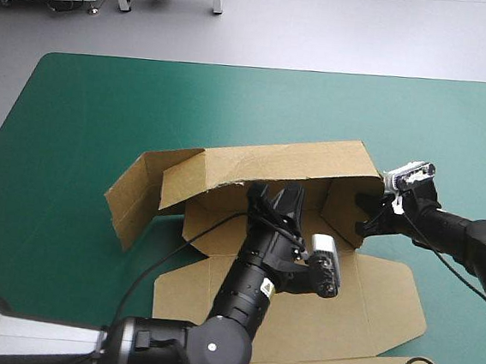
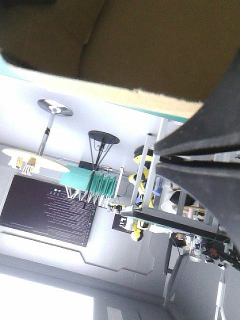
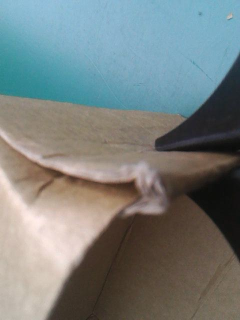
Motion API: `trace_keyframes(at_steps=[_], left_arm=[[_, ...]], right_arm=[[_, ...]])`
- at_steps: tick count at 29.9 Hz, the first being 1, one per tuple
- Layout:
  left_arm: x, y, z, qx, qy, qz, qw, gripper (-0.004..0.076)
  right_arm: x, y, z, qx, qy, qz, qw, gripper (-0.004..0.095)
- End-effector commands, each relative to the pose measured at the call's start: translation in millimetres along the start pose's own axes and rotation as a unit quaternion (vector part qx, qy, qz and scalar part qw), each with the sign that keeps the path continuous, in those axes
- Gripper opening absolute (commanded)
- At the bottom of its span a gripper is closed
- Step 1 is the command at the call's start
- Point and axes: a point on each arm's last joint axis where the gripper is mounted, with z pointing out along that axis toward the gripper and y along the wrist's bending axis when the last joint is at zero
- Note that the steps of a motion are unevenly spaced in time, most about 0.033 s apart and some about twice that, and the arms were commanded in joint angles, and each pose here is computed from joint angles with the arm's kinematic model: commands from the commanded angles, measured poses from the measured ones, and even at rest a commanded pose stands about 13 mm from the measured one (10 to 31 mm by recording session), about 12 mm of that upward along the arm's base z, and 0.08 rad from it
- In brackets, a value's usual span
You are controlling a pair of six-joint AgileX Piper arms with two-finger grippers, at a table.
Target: Fold the box
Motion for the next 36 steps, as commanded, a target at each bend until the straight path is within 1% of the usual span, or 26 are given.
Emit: trace_keyframes(at_steps=[1,3,7,12,15,17,22,24,28,30,31,33,36], left_arm=[[4,52,-15,-0.047,-0.046,-0.057,0.996,-0.0002],[10,68,-16,-0.035,-0.059,-0.095,0.993,-0.0002],[31,106,-3,-0.007,-0.049,-0.191,0.980,-0.0002],[73,163,14,-0.035,-0.030,-0.297,0.954,-0.0002],[99,189,19,-0.048,-0.013,-0.360,0.931,-0.0002],[118,201,23,-0.061,0.010,-0.387,0.920,-0.0002],[167,215,30,-0.069,0.084,-0.442,0.890,-0.0002],[187,217,32,-0.064,0.115,-0.468,0.874,-0.0002],[228,223,28,-0.063,0.170,-0.527,0.830,-0.0002],[248,226,24,-0.071,0.194,-0.553,0.807,-0.0002],[258,228,21,-0.077,0.205,-0.567,0.794,-0.0002],[274,231,15,-0.083,0.224,-0.581,0.778,-0.0002],[296,232,7,-0.081,0.251,-0.606,0.751,-0.0002]], right_arm=[[-6,2,-2,-0.009,-0.009,0.002,1.000,0.0000],[-6,2,-2,-0.009,-0.009,0.006,1.000,0.0000],[-6,2,-2,-0.008,-0.009,0.008,1.000,0.0000],[-6,2,-2,-0.008,-0.007,0.025,1.000,0.0000],[-5,2,-2,-0.008,-0.006,0.032,0.999,0.0001],[-5,2,-2,-0.008,-0.006,0.038,0.999,0.0001],[-4,1,-3,-0.007,0.016,0.050,0.999,0.0001],[-9,0,-5,-0.003,0.023,0.057,0.998,0.0001],[-27,1,-12,-0.011,0.033,0.059,0.998,0.0001],[-37,2,-15,-0.007,0.044,0.067,0.997,0.0001],[-41,4,-15,-0.003,0.054,0.065,0.996,0.0001],[-48,8,-16,0.002,0.071,0.053,0.996,0.0001],[-62,21,-14,-0.001,0.077,0.040,0.996,0.0001]])
